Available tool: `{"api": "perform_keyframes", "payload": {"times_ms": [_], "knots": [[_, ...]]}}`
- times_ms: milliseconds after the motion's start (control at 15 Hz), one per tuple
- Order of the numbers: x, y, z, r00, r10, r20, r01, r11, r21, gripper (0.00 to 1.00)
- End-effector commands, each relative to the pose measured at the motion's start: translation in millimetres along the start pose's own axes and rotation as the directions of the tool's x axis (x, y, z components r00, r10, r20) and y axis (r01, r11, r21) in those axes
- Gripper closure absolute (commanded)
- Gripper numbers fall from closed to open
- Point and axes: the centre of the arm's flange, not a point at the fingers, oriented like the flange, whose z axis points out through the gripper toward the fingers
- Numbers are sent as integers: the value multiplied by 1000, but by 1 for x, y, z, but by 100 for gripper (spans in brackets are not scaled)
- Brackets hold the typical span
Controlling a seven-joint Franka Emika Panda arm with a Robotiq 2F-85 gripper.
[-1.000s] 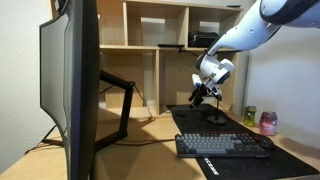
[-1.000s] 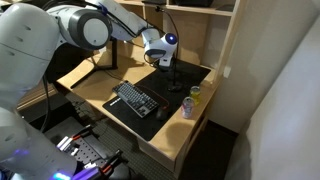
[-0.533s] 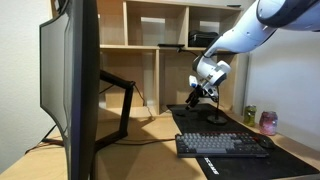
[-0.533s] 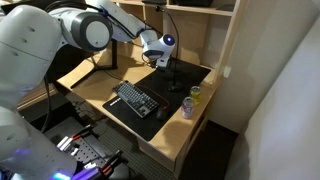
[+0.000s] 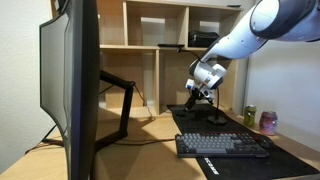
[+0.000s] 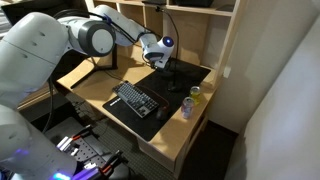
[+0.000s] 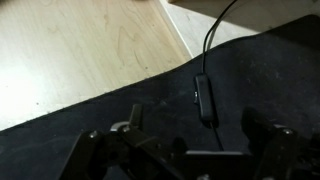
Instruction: Turn the desk lamp on
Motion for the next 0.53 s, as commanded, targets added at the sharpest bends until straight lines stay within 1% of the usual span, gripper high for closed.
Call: {"api": "perform_keyframes", "payload": {"times_ms": [0, 67, 333, 467], "knots": [[3, -5, 11, 999, 2, -34, -2, 1000, 4, 0], [4, -7, 17, 1000, 4, -29, -4, 1000, -19, 0], [4, -14, 32, 1000, 2, -9, -3, 1000, -8, 0], [5, -22, 42, 1000, 13, 0, -13, 1000, -11, 0]]}}
